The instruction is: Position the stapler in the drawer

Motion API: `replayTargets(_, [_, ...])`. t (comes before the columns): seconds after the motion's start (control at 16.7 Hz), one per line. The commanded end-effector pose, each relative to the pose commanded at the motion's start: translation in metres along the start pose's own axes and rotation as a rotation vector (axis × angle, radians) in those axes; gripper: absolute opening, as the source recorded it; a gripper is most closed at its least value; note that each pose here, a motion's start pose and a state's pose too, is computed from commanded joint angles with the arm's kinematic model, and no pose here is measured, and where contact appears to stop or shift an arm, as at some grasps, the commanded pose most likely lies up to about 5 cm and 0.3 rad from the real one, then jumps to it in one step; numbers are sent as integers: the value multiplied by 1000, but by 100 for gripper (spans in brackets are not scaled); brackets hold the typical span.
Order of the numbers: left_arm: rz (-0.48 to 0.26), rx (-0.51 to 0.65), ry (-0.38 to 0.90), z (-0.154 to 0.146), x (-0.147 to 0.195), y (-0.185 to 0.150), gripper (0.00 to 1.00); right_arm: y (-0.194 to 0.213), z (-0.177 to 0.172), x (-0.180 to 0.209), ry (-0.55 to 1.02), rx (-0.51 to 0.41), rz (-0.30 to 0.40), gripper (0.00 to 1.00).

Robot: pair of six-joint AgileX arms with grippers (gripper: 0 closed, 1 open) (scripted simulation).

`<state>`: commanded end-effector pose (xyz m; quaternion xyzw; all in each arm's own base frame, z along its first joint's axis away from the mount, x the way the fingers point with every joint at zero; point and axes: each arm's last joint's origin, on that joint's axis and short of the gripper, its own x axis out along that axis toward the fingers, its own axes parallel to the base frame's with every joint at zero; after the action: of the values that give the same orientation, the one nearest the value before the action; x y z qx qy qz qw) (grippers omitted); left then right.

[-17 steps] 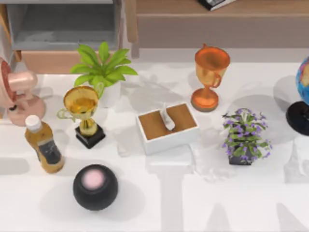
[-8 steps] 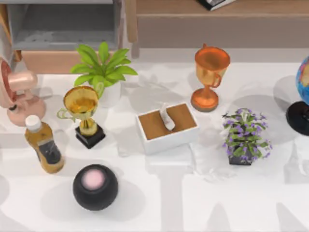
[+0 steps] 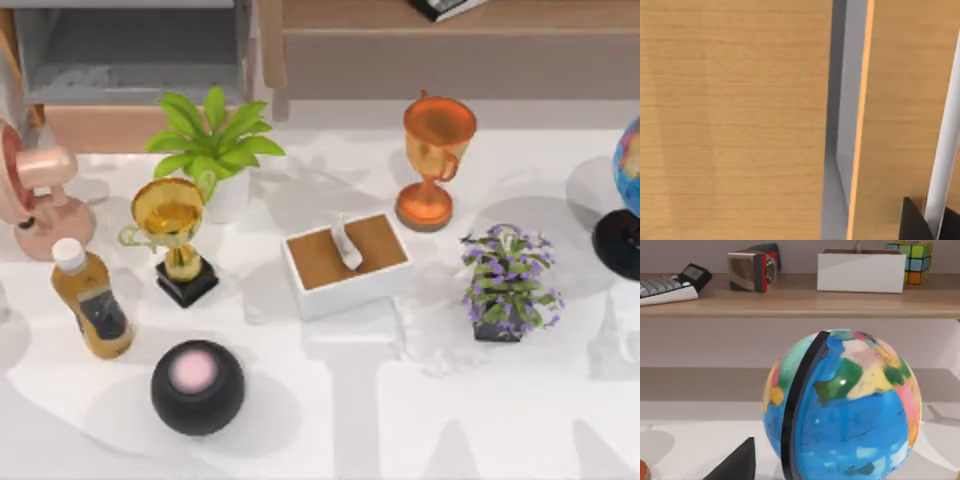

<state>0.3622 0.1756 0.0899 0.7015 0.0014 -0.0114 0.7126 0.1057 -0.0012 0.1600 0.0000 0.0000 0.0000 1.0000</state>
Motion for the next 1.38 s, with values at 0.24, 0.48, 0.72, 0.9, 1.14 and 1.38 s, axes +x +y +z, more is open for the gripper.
replayTargets(0.24, [-4,-5,0,2,16,0,0,0,0,0,0,0,0,100])
replayTargets(0.48, [-10,-8,1,1,17,-1,0,0,0,0,0,0,0,100])
replayTargets(0.72, [-6,-5,6,-1,39,0,0,0,0,0,0,0,0,100])
replayTargets(0.9, [-6,-5,4,-1,52,0,0,0,0,0,0,0,0,100])
replayTargets(1.14, [-6,-6,4,0,75,1,0,0,0,0,0,0,0,100])
replayTargets(1.38, [-7,-7,4,1,77,1,0,0,0,0,0,0,0,100])
